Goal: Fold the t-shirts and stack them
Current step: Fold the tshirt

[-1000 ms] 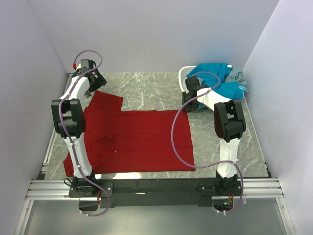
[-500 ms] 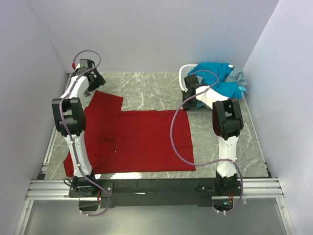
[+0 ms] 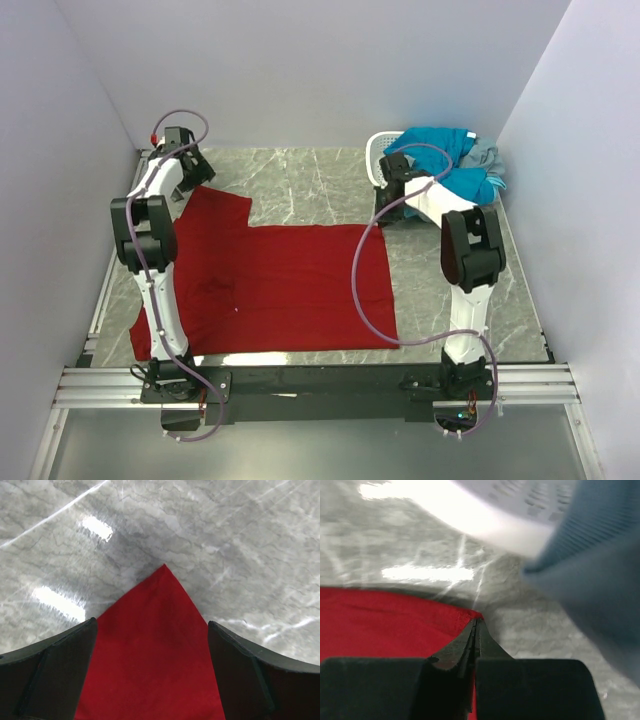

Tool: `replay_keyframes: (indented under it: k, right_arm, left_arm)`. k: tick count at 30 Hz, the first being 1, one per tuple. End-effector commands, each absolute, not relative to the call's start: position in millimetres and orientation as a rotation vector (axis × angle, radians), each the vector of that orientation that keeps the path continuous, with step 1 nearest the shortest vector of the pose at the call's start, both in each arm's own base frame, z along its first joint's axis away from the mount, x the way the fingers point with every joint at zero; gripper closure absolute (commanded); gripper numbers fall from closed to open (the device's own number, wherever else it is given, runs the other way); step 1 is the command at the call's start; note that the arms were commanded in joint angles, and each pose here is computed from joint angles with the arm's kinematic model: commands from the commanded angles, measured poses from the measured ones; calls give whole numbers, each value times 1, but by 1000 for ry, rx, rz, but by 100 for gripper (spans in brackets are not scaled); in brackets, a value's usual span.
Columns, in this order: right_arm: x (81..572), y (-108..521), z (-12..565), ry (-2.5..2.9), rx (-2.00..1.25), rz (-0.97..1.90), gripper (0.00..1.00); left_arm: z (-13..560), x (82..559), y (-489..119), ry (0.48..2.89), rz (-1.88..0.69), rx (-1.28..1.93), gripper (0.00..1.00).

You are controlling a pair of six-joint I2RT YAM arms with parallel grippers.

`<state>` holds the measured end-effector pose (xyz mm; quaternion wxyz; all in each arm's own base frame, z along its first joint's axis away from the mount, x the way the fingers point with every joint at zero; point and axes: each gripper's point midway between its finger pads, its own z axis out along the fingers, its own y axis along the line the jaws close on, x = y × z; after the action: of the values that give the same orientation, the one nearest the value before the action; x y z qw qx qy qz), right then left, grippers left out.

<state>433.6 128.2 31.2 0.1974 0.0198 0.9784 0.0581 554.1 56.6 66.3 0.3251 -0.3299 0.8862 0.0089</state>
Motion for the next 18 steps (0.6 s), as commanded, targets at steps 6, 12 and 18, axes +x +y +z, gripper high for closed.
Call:
replay_keyframes:
  k: [6, 12, 18]
  right_arm:
    - [444, 136, 104, 2584, 75, 251, 100]
    - [442, 138, 109, 2579, 75, 267, 100]
    - [439, 139, 105, 2594, 64, 266, 100]
  left_arm:
    - [80, 583, 72, 2244, 90, -832, 6]
    - [69, 590, 73, 2235, 88, -854, 16]
    - [60, 598, 66, 2232, 59, -855, 28]
